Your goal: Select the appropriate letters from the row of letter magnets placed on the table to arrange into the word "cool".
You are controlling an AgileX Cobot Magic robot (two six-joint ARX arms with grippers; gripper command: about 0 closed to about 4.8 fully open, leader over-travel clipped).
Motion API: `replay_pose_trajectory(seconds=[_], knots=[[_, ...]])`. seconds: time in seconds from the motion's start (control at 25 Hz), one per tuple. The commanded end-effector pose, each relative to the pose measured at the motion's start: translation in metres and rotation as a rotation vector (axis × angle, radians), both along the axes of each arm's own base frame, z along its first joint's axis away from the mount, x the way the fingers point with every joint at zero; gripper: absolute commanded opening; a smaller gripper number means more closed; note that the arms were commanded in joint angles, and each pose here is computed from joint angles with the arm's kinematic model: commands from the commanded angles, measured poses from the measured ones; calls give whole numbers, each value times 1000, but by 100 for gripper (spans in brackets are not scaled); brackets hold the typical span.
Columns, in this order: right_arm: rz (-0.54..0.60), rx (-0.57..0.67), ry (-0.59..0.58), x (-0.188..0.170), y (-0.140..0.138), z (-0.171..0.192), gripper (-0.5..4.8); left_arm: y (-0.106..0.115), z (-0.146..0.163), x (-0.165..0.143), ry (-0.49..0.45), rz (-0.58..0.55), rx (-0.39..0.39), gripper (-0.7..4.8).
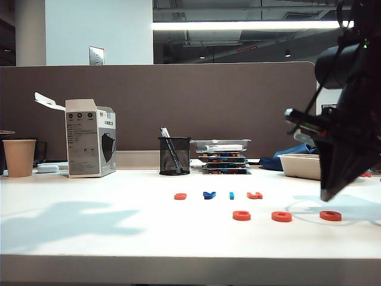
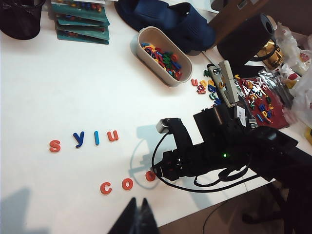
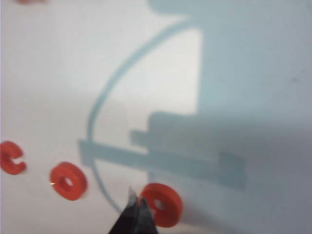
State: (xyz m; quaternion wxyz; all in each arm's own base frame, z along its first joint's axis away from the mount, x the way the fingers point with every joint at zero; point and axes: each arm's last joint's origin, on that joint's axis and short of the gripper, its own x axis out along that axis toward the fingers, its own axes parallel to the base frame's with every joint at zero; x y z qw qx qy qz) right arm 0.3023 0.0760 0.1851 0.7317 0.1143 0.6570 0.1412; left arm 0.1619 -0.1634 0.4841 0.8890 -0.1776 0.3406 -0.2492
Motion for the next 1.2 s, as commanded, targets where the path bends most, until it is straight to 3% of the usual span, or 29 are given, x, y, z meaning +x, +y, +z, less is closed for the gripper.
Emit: replay_pose_trajectory(seconds=[0.04,0.28,0.56,0.64,0.8,1.2], knots=[[13,39,-4,1,2,8,-5,1,2,-1,-12,-4,-3,-3],[44,93,-103,16,16,37,-5,1,2,-1,-13,-4,-4,-3],[73,-118,-312,25,62,74,0,1,2,-1,-14,-4,-4,-3],[71,-135,-318,31,76,74,18,1,2,-1,-13,-4,-4,-3],[46,-143,-279,48,98,59,109,1,2,-1,-13,-4,-3,-3],[60,-184,-215,73,121,19,127,1,2,-1,-11,-4,-2,-3]])
